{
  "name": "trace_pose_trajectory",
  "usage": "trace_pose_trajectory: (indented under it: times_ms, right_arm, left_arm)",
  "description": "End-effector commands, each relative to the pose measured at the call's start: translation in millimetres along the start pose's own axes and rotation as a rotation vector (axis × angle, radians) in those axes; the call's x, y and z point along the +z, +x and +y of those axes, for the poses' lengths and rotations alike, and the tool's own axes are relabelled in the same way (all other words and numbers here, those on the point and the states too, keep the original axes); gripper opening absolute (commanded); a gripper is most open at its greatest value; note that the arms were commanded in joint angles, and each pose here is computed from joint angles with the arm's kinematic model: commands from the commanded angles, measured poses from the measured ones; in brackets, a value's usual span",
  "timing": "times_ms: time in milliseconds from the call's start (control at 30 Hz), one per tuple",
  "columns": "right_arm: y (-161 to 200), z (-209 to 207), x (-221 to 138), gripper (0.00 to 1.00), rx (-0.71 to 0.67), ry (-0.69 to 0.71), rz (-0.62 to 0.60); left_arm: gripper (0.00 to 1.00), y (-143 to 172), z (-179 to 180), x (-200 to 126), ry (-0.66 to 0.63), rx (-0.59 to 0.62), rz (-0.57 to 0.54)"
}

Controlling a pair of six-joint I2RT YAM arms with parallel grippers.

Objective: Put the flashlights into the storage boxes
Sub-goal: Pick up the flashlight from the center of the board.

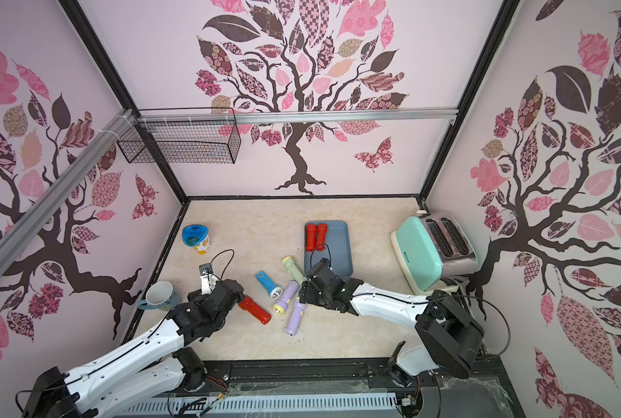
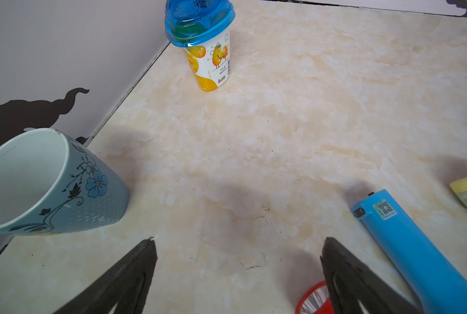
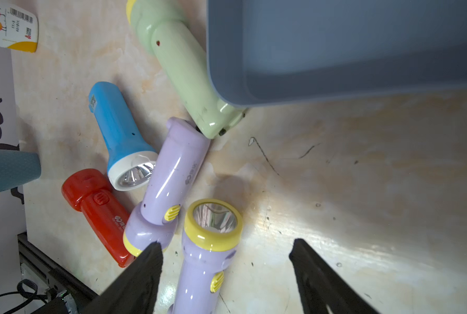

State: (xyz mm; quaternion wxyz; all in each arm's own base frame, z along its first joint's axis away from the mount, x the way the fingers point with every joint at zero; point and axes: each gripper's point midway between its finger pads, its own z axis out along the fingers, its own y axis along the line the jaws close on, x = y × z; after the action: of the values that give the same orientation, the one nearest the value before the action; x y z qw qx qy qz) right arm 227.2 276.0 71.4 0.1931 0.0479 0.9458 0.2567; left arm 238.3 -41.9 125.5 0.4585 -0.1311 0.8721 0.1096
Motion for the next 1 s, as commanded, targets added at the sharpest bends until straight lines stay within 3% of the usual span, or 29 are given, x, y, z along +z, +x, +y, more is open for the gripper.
trace_pose_trajectory:
  times_ms: [0,133,300,467,633,800,967]
  right_arm:
    - [9,16,-3,0.78,0.048,-0.045,-0.017]
    - [23,26,-2,0.79,0.005,-0.031,-0.018]
    - [7,30,-18,0.79,-0.009,0.009,-0.088]
    - [-3,56,-25,0.76,0.011,-0.079,-0.112]
    - [6,87,0,0.62,0.037,-0.166,-0.028]
    - [6,97,18,0.60,0.123,-0.158,-0.003]
    - [6,81,26,0.57,0.191,-0.072,-0.012]
  left_arm:
    - [0.98,7,1,2,0.005,0.017,0.004]
    - [0.98,8,0,2,0.009,0.019,0.012]
    - [0.98,9,1,1,0.011,0.013,0.014]
    - [0.98,8,4,-1,0.008,0.012,0.015]
    - [0.98,9,4,-1,0.014,0.005,0.011]
    - [0.98,9,4,-1,0.013,0.005,0.012]
    - [0.97,7,4,0,0.009,-0.006,-0.002]
